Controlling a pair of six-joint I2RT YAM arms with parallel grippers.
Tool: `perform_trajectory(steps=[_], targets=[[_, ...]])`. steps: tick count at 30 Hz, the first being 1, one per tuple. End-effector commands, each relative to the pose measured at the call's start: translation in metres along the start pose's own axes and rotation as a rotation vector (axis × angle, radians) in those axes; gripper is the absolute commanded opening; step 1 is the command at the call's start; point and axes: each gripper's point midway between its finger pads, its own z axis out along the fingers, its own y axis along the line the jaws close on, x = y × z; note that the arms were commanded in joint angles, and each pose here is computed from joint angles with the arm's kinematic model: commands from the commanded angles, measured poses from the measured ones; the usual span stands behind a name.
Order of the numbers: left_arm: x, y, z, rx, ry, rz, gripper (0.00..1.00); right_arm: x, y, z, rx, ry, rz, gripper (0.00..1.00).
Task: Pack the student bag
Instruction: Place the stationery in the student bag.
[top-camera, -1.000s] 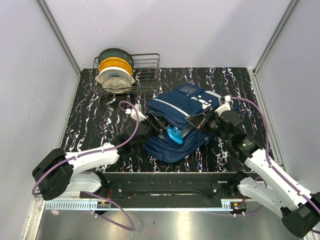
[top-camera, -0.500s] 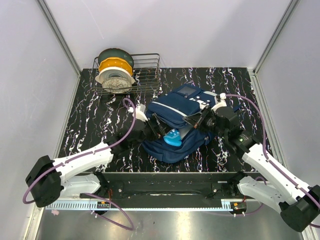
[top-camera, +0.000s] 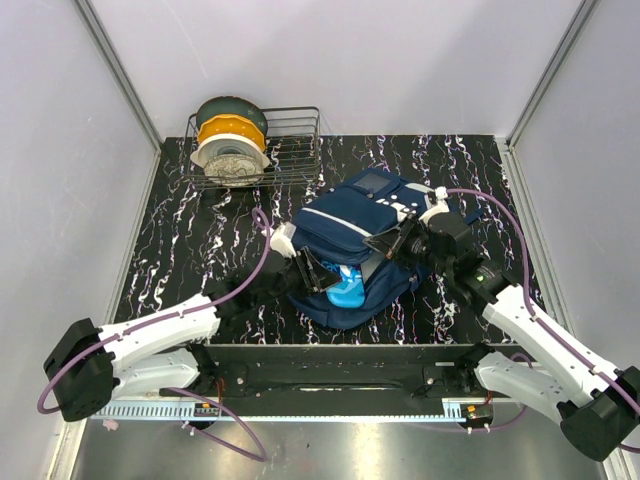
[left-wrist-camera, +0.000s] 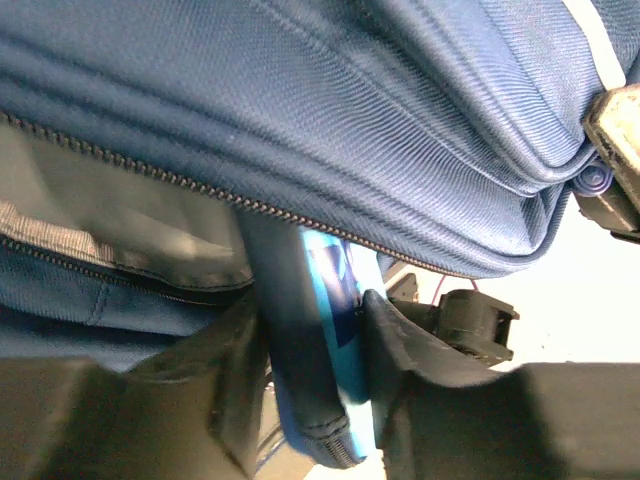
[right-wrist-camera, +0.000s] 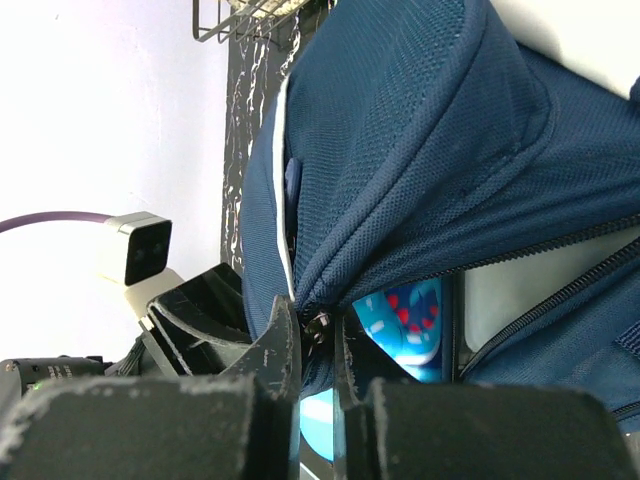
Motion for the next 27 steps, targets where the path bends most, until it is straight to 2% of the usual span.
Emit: perform_trajectory(steps=[1, 3, 8, 17, 18, 22, 25, 26, 27], targets=[[-0.002, -0.026, -0.006, 0.107, -0.005, 0.035, 0.29, -0.029, 0.059, -0.012, -0.188, -0.092, -0.054, 0.07], [-0.007, -0.028, -0.004, 0.116, -0.036, 0.029, 0.15, -0.029, 0.061, -0.014, -0.200, -0.089, -0.053, 0.07], [-0.030, -0.029, 0.006, 0.091, -0.147, -0.002, 0.01, -0.028, 0.067, -0.016, -0.226, -0.083, -0.054, 0.07], [-0.089, -0.045, 0.023, 0.096, -0.431, -0.104, 0.00, -0.019, 0.078, -0.028, -0.296, -0.055, -0.062, 0.06], [-0.097, -0.054, 0.020, 0.146, -0.470, -0.127, 0.00, -0.016, 0.076, -0.028, -0.293, -0.050, -0.056, 0.06], [-0.118, -0.056, 0.020, 0.161, -0.581, -0.194, 0.06, -0.012, 0.073, -0.030, -0.295, -0.054, -0.042, 0.06], [-0.129, -0.071, 0.024, 0.201, -0.617, -0.201, 0.18, -0.011, 0.076, -0.033, -0.308, -0.055, -0.045, 0.05], [-0.127, -0.071, 0.032, 0.190, -0.598, -0.190, 0.23, -0.010, 0.075, -0.033, -0.303, -0.055, -0.047, 0.05], [-0.129, -0.078, 0.037, 0.181, -0.583, -0.186, 0.39, -0.011, 0.076, -0.034, -0.304, -0.054, -0.053, 0.05]])
